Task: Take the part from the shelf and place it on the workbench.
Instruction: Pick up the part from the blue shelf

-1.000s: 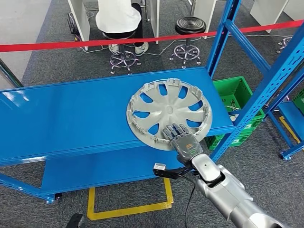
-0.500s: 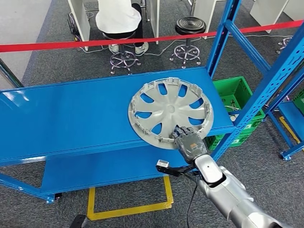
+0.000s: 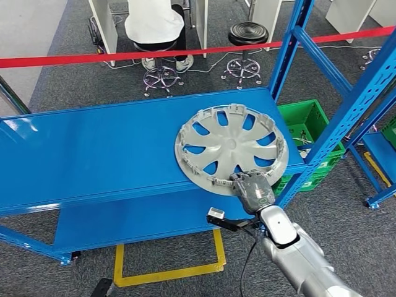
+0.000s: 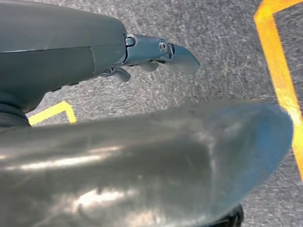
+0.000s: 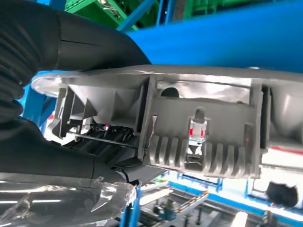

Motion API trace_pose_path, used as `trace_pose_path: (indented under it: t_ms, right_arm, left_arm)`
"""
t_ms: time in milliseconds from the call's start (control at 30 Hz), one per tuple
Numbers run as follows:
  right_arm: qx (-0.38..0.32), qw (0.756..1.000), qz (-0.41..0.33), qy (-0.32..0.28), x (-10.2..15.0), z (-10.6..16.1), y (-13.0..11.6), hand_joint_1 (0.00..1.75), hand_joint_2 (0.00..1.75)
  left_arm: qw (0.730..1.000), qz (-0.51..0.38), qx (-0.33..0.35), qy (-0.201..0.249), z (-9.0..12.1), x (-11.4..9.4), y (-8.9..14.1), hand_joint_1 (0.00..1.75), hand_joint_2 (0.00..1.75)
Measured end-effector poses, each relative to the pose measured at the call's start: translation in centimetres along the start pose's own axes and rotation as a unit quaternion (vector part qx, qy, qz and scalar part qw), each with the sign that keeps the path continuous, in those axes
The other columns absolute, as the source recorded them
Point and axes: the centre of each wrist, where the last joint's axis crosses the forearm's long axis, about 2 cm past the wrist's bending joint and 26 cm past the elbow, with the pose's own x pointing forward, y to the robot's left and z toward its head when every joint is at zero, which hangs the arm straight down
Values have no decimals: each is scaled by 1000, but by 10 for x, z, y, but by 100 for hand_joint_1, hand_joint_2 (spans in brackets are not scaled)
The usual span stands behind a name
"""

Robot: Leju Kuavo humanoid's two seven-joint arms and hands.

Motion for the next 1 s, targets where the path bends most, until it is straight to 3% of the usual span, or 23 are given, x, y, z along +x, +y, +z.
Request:
trace_pose_path:
  t_ms: [33, 167, 333, 633, 733, 867, 933, 1000]
  right_arm:
    - [-8, 1000, -14, -1, 0, 1, -2, 175, 175]
    - [-35, 993, -111, -18, 8, 7, -15, 175, 175]
    - [-72, 970, -222, -71, 22, 6, -43, 175, 175]
    - [-99, 931, -326, -132, 34, 7, -75, 175, 175]
    - [-84, 881, -434, -170, 37, 10, -88, 175, 175]
    - [-92, 805, -545, -216, 43, 28, -104, 175, 175]
    - [-91, 749, -613, -235, 41, 39, -112, 175, 175]
    - [-91, 678, -685, -251, 33, 52, -119, 175, 175]
  left_arm:
    - [1000, 0, 0, -4, 0, 0, 0, 0, 175]
    - [1000, -1, -12, -19, 1, -3, 1, 0, 175]
    - [996, 8, -80, -47, 1, -4, 1, 0, 175]
    - [993, 26, -102, -62, 2, -7, 1, 0, 175]
    - [990, 44, -98, -87, 2, -7, 1, 0, 175]
    - [981, 63, -94, -156, 2, -8, 1, 0, 175]
    - [977, 72, -100, -175, 3, -9, 2, 0, 175]
    - [975, 78, -101, -183, 3, -10, 3, 0, 175]
